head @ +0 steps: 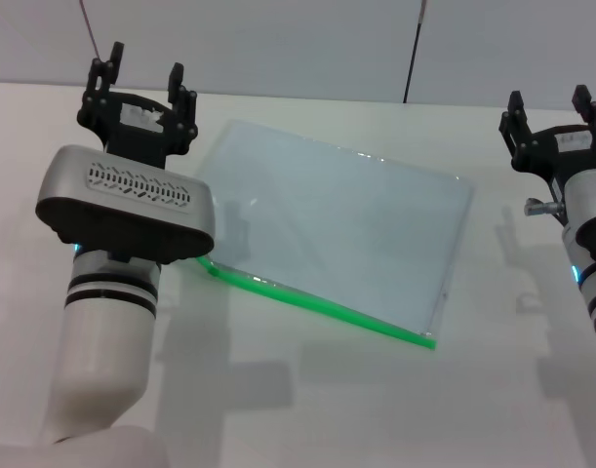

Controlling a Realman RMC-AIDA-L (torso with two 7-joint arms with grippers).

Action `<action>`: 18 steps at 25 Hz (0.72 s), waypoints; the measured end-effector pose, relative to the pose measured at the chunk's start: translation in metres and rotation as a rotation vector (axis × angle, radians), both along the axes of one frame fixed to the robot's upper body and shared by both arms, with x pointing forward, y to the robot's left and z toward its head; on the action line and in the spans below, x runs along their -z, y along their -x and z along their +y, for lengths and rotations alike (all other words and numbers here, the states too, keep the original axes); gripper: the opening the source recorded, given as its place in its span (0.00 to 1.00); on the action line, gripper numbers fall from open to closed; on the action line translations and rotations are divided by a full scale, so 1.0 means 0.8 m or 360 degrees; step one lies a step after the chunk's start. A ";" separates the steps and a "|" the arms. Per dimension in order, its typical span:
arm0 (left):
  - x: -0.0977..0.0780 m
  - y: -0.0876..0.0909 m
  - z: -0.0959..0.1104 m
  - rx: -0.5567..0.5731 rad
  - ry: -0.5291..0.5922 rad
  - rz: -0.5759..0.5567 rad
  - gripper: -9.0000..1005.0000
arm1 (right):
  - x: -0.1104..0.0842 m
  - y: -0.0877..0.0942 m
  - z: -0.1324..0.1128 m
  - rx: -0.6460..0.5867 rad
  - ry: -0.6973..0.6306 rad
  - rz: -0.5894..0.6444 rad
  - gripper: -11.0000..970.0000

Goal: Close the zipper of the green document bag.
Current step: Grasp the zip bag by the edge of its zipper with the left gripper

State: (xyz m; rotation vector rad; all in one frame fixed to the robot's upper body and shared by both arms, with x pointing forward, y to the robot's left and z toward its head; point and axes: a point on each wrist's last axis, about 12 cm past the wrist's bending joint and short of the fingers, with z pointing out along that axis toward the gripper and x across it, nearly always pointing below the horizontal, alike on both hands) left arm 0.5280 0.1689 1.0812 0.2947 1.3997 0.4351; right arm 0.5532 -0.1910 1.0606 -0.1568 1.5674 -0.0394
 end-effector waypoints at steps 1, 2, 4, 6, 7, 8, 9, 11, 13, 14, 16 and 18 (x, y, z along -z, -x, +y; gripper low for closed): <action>0.000 0.000 -0.001 0.0007 -0.0003 -0.0001 0.62 | 0.000 0.000 0.000 0.0000 0.0000 0.0000 0.75; 0.000 0.000 -0.002 0.0014 -0.0006 -0.0001 0.62 | 0.000 0.000 0.000 0.0001 0.0001 0.0000 0.75; 0.000 0.000 -0.003 0.0024 -0.0013 -0.0001 0.62 | 0.000 0.000 0.000 0.0001 0.0001 0.0000 0.75; 0.000 0.000 -0.004 0.0037 -0.0025 -0.0005 0.62 | 0.000 0.000 0.000 0.0001 0.0001 0.0000 0.75; -0.001 0.000 -0.005 0.0041 -0.0029 -0.0006 0.62 | 0.000 0.000 0.000 0.0001 0.0001 0.0000 0.75; -0.001 0.000 -0.005 0.0045 -0.0033 -0.0007 0.62 | 0.000 0.000 0.000 0.0001 0.0001 0.0000 0.75; -0.001 0.001 -0.006 0.0045 -0.0042 -0.0005 0.62 | 0.000 0.000 0.000 0.0001 0.0001 0.0000 0.75; -0.001 0.001 -0.006 0.0032 -0.0080 0.0001 0.62 | 0.000 0.000 0.000 0.0001 0.0001 0.0000 0.75; -0.001 0.001 -0.003 -0.0001 -0.0161 0.0006 0.62 | 0.000 0.000 0.000 0.0001 0.0001 0.0000 0.75; -0.002 0.001 -0.002 -0.0029 -0.0224 0.0004 0.62 | 0.000 0.000 0.000 0.0002 0.0001 0.0000 0.75; -0.002 0.002 0.001 -0.0078 -0.0326 0.0007 0.62 | 0.000 0.000 -0.001 0.0005 0.0001 0.0002 0.75; -0.002 0.002 0.004 -0.0136 -0.0444 0.0025 0.62 | 0.001 -0.001 -0.002 0.0016 -0.0004 0.0009 0.75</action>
